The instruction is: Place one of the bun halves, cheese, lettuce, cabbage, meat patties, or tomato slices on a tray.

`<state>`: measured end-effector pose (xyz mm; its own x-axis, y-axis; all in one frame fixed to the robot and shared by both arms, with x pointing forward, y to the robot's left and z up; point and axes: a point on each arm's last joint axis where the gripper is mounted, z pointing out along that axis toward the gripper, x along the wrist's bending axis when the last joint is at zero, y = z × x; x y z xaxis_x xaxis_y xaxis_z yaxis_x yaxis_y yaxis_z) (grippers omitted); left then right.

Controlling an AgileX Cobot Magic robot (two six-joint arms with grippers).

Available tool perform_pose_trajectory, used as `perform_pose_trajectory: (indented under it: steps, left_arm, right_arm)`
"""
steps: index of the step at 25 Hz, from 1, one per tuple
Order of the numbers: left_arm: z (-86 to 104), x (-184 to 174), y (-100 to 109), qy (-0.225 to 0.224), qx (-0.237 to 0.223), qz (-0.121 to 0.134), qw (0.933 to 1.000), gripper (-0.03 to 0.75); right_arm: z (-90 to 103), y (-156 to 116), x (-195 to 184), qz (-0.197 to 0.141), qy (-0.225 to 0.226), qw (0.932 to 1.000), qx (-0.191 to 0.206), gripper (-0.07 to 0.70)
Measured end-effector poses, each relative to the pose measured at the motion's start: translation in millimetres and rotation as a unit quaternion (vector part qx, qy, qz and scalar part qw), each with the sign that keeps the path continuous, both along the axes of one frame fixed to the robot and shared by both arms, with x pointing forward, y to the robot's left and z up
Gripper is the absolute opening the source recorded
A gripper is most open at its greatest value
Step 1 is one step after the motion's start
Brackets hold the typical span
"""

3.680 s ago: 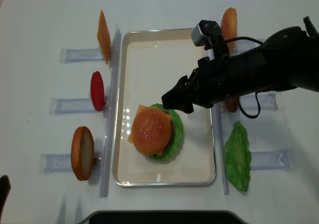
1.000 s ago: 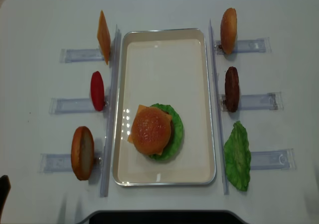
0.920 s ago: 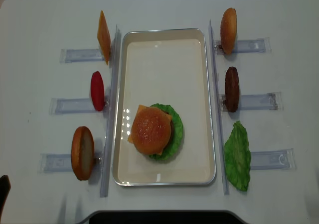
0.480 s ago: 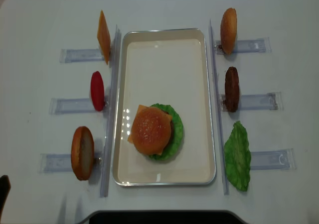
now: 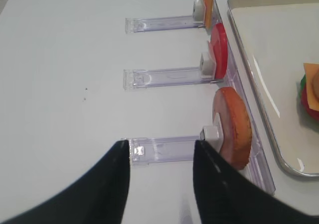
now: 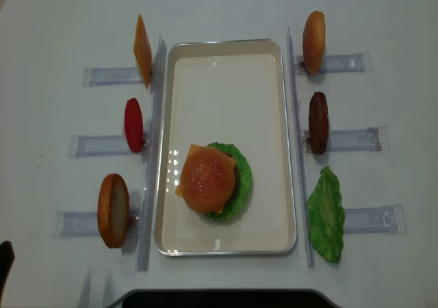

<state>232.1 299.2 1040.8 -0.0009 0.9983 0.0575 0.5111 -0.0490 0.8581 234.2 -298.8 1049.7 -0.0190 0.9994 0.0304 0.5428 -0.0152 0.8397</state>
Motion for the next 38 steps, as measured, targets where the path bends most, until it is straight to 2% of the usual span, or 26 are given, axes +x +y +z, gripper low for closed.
perform_pose_trajectory:
  steps: [11, 14, 20, 38]
  left_arm:
    - [0.0, 0.0, 0.0, 0.000, 0.000, 0.000, 1.0000, 0.327]
    - [0.0, 0.0, 0.0, 0.000, 0.000, 0.000, 1.0000, 0.327]
    - [0.0, 0.0, 0.0, 0.000, 0.000, 0.000, 1.0000, 0.327]
    - [0.0, 0.0, 0.0, 0.000, 0.000, 0.000, 1.0000, 0.327]
  right_arm:
    - [-0.2, 0.0, -0.8, 0.000, -0.004, 1.0000, 0.001, 0.347]
    - [-0.4, -0.2, -5.2, 0.000, -0.019, 0.9998, 0.001, 0.328]
    - [-1.2, -0.2, -5.8, 0.000, -0.021, 0.9998, 0.001, 0.289]
    - [-1.2, -0.2, -5.8, 0.000, -0.021, 0.9998, 0.001, 0.287]
